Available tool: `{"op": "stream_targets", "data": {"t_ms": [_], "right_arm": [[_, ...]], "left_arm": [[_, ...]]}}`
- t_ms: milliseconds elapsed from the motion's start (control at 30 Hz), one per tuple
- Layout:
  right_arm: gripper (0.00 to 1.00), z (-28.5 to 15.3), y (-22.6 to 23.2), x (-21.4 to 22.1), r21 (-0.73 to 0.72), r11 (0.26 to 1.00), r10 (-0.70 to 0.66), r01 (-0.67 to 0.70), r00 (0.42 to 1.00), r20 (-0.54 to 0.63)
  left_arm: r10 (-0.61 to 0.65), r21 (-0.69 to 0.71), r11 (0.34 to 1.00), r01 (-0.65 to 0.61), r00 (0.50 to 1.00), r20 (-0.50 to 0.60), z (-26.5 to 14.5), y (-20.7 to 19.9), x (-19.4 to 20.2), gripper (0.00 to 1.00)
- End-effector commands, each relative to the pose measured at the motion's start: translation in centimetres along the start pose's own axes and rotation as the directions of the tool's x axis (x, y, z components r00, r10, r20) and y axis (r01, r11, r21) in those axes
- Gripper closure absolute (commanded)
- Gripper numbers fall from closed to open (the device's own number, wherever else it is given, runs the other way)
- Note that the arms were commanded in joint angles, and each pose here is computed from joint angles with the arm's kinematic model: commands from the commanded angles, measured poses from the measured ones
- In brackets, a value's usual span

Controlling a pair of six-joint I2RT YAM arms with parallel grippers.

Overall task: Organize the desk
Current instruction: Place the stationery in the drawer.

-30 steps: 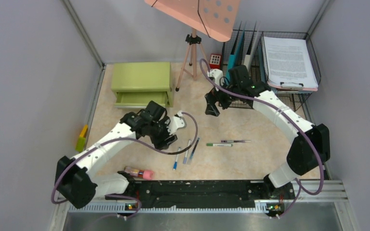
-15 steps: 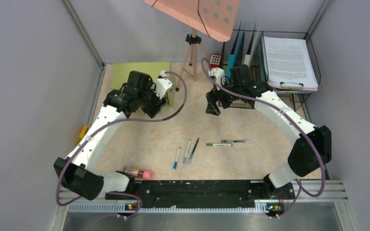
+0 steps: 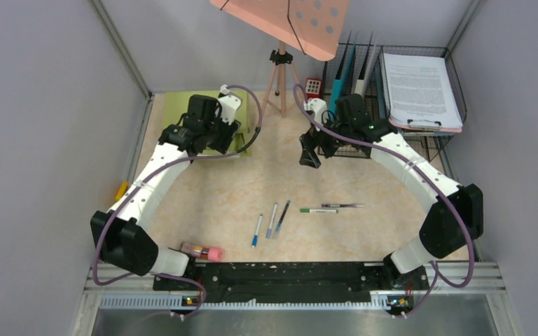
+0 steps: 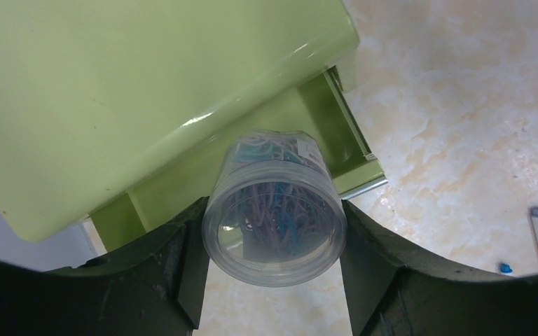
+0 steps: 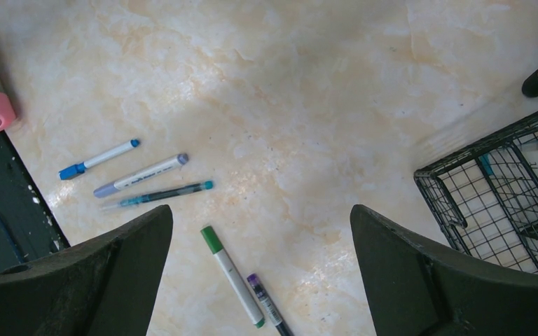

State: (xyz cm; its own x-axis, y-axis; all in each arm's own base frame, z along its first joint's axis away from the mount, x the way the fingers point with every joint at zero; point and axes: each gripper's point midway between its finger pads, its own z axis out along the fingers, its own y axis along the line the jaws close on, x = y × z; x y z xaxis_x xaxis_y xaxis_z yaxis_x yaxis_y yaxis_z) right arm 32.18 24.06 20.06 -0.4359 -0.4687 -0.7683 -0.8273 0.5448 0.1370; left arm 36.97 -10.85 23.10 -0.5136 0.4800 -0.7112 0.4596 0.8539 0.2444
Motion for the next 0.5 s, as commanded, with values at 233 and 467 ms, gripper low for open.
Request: {"op": "stream_targets", "data": {"t_ms": [233, 467], "right_arm": [[0.04, -1.4, 0.0, -1.4, 0.014, 1.000, -0.020, 0.019, 0.998, 0.066], [0.04, -1.3, 0.0, -1.1, 0.009, 1.000, -0.017, 0.017, 0.998, 0.064]], "left_arm": [[-0.075, -0.079, 0.993, 0.086, 0.988, 0.136, 0.8, 0.5, 0.4, 0.78], [-0.084, -0.088, 0.991, 0.098, 0.985, 0.149, 1.3, 0.4, 1.1, 0.79]]}}
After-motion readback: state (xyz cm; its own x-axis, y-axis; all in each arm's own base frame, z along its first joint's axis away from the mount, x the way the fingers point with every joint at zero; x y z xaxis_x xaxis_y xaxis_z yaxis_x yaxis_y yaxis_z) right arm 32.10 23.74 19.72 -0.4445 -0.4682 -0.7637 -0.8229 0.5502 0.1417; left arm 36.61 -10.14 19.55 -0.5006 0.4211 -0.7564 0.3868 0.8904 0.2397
